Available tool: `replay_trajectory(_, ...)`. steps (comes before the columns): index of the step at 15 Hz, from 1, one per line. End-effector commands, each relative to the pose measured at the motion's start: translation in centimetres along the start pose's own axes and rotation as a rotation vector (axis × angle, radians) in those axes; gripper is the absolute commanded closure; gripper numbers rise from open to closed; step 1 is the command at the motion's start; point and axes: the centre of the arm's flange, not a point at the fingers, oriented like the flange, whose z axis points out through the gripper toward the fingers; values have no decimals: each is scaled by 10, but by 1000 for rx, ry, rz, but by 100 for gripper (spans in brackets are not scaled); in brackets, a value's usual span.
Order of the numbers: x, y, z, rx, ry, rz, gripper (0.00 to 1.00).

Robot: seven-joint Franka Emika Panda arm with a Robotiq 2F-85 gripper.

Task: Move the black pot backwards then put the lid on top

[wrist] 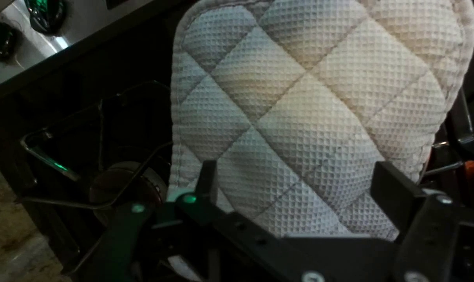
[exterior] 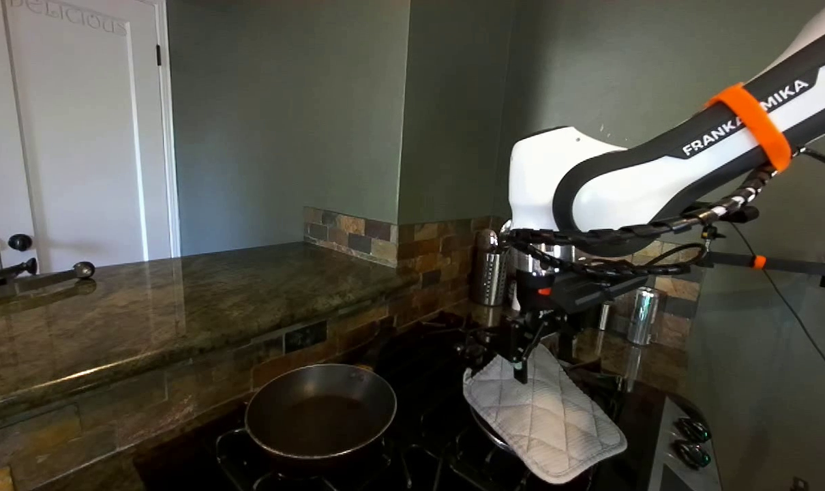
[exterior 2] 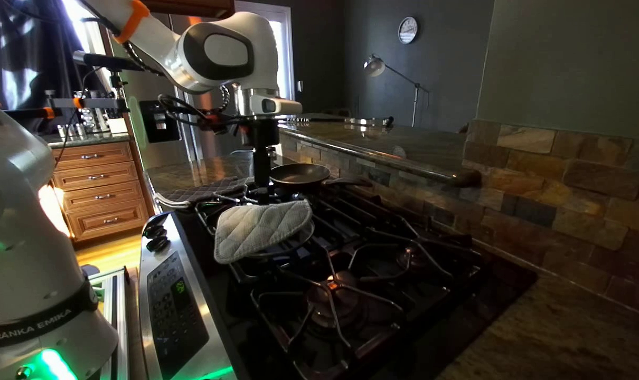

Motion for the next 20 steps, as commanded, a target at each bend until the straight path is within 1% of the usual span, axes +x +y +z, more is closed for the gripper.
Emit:
replay_trajectory(1, -7, 8, 18, 43, 12, 95, 0)
replay_trajectory(5, -4, 8, 32, 119, 78, 181, 0)
replay_trajectory(10, 1, 6, 44, 172, 94, 230, 1)
replay_trajectory(11, 3, 6, 44, 179, 101, 231, 19)
replay_trajectory(13, 8, 5, 48, 185, 104, 234, 32)
replay_trajectory(15, 10, 6, 51, 180, 99, 237, 48)
replay_trajectory(16, 11, 6, 52, 175, 97, 241, 27)
replay_trajectory(17, 12, 7, 52, 171, 93, 244, 12)
replay_trajectory(18, 12, 7, 52, 170, 92, 245, 10)
replay_trajectory(20, 12, 8, 51, 166, 91, 251, 1)
